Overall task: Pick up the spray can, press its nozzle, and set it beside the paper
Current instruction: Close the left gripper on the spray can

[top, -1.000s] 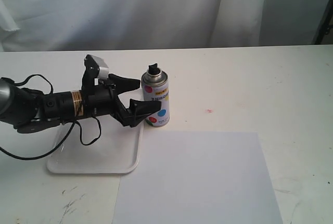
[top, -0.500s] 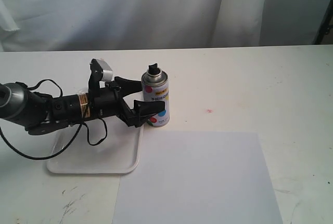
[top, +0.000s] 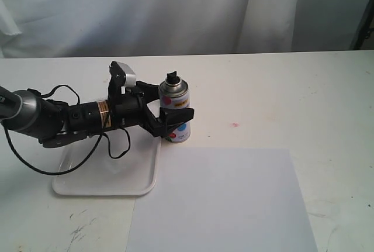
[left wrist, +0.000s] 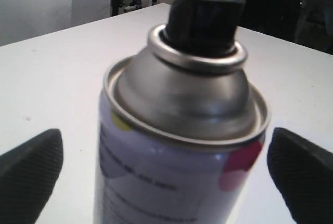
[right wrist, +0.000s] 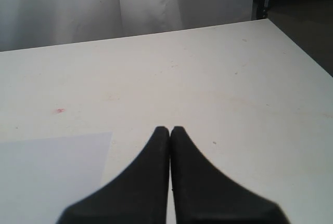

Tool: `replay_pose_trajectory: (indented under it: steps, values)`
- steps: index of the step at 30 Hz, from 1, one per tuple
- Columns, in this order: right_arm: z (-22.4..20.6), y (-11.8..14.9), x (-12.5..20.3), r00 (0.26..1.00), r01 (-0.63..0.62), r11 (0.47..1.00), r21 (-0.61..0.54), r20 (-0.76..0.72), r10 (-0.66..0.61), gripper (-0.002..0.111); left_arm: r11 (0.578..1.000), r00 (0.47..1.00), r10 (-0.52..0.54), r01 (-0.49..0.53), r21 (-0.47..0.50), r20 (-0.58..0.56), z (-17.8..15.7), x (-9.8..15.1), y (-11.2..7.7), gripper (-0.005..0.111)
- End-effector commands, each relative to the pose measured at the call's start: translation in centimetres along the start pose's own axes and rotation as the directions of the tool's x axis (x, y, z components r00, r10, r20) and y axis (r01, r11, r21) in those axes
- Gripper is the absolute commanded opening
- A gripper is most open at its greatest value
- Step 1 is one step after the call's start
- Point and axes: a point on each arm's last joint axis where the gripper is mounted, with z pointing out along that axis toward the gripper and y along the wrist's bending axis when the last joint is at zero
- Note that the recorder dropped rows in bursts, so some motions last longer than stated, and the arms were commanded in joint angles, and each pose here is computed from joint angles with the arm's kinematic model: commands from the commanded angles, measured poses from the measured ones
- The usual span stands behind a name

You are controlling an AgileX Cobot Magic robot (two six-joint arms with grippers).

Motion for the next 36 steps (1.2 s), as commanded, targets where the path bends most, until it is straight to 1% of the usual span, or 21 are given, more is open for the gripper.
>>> replay_pose_trajectory:
  steps: [1,6,11,14,18,25,36]
  values:
    - [0.0,0.0,0.1,1.000,-0.005,1.000,0.005,0.004,0.005,0.000,1.000,1.000,-0.005,0.006,-0.018,0.019,0.2,-0.3,0.1,0.100]
    - [0.0,0.0,0.1,1.000,-0.005,1.000,0.005,0.004,0.005,0.000,1.000,1.000,-0.018,0.018,-0.019,0.018,0.2,0.2,0.2,0.100]
    - [0.0,0.0,0.1,1.000,-0.005,1.000,0.005,0.004,0.005,0.000,0.999,0.999,-0.044,0.044,-0.019,-0.002,0.4,1.6,0.4,0.100]
    - [0.0,0.0,0.1,1.000,-0.005,1.000,0.005,0.004,0.005,0.000,0.999,0.998,-0.048,0.048,0.005,0.036,0.7,1.5,0.5,0.100]
    - [0.0,0.0,0.1,1.000,-0.005,1.000,0.005,0.004,0.005,0.000,0.999,0.995,-0.035,0.032,0.039,0.093,1.2,0.8,0.7,0.100]
    - [0.0,0.0,0.1,1.000,-0.005,1.000,0.005,0.004,0.005,0.000,0.999,0.998,-0.028,0.027,0.029,0.062,1.5,1.2,0.9,0.100]
    - [0.0,0.0,0.1,1.000,-0.005,1.000,0.005,0.004,0.005,0.000,0.999,0.997,-0.040,0.038,0.034,0.059,1.5,1.7,0.9,0.099]
